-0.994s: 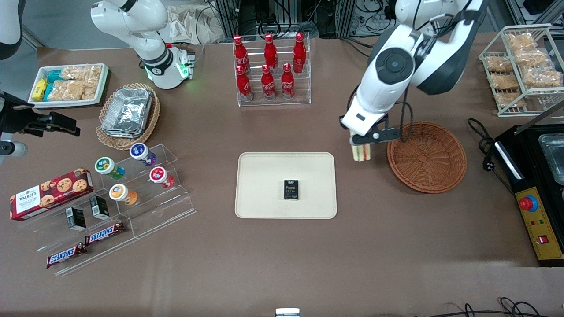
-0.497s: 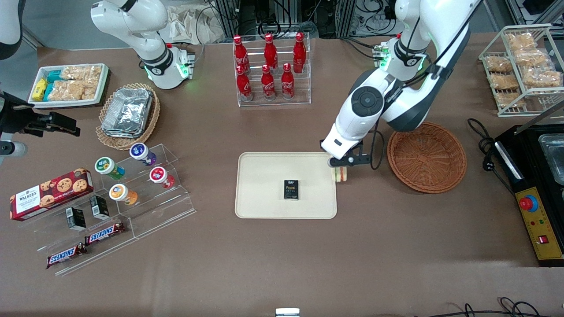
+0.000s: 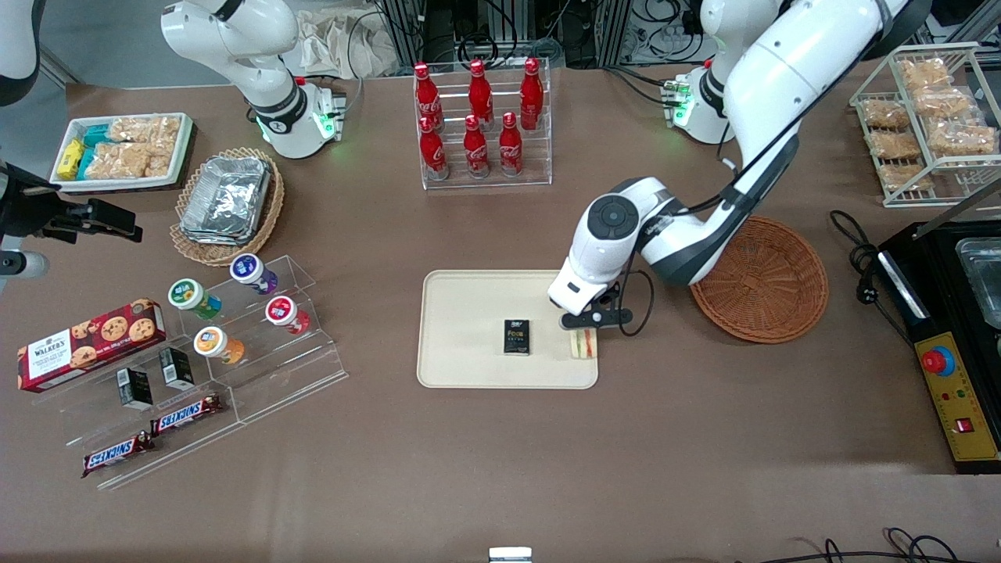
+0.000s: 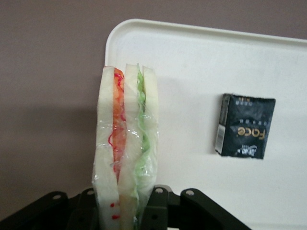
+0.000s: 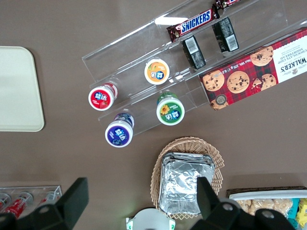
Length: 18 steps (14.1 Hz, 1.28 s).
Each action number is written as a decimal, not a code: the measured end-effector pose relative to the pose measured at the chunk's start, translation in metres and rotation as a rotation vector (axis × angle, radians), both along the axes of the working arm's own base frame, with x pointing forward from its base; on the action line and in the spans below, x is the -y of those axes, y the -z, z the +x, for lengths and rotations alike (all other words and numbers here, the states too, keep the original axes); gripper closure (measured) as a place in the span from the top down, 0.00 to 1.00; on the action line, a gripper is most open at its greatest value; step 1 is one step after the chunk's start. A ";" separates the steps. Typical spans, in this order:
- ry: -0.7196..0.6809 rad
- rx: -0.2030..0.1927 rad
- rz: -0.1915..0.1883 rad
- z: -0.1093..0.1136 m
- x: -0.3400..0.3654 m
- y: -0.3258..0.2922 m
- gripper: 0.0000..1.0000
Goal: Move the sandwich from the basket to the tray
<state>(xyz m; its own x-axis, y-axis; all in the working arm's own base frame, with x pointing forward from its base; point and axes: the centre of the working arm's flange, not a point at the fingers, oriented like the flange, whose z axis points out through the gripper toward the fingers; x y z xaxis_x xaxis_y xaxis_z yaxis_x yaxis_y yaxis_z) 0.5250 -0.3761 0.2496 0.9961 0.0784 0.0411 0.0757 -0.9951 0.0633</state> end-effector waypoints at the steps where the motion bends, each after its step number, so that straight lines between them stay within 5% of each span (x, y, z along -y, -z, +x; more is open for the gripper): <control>1: -0.001 0.001 -0.007 0.007 0.001 0.005 0.24; 7: 0.040 0.015 -0.015 0.019 0.018 0.028 0.24; 15: 0.001 0.067 0.000 0.043 0.016 -0.001 0.97; 18: -0.077 0.100 0.039 0.064 -0.003 -0.073 1.00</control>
